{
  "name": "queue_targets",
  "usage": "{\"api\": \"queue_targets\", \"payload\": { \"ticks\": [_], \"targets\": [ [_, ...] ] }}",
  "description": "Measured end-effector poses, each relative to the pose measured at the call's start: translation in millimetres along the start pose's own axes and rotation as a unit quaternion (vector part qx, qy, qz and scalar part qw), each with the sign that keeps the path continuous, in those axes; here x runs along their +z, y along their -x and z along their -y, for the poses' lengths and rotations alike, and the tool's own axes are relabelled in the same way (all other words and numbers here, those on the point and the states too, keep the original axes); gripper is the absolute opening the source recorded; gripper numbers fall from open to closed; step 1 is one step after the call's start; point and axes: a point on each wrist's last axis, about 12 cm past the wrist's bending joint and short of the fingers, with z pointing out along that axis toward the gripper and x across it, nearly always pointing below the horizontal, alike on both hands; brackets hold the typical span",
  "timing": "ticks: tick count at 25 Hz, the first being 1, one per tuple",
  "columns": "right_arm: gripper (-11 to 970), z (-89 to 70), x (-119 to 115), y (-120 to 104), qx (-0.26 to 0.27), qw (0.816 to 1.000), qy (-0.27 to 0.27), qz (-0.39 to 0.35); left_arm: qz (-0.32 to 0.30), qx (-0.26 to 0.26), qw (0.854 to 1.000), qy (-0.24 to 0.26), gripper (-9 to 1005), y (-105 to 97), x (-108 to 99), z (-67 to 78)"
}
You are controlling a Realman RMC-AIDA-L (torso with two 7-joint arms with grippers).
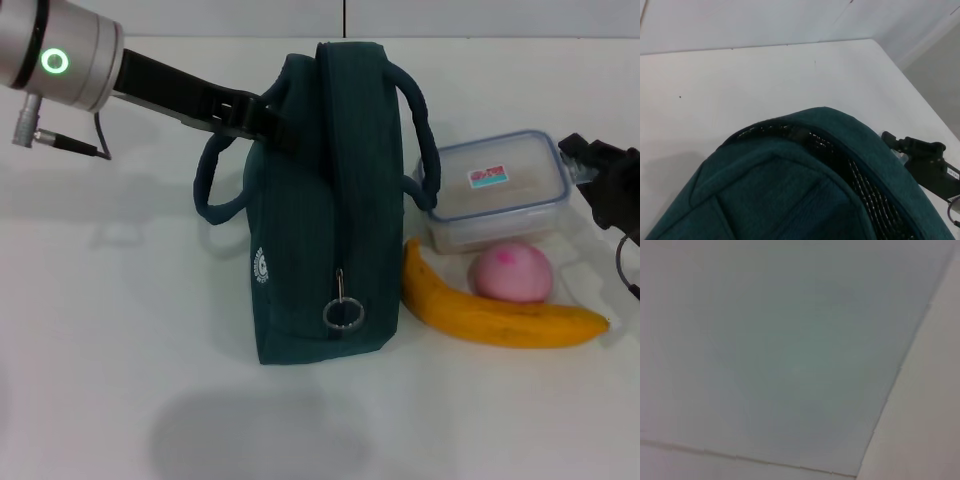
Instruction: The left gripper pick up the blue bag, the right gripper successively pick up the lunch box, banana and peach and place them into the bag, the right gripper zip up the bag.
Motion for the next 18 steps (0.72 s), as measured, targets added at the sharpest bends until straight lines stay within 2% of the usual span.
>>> {"api": "queue_targets", "payload": {
  "ticks": [4,8,11,18],
  "targets": [
    [99,0.9,-2,1,0.103,0.995,-0.001,0.005,0.0,0.002,1.0,-0.001,51,0,1,0.6],
    [99,0.6,-3,4,0.175,0.984,0.004,0.015,0.0,0.003,1.0,-0.001,51,0,1,0.9],
    [98,-3.2,-5,8,0.197,0.98,0.026,0.029,0.0,0.003,1.0,-0.002,51,0,2,0.9],
    [98,-24.3,-11,19,0.234,0.962,0.131,0.056,-0.001,0.003,1.0,-0.004,51,-1,3,0.7]
  ]
}}
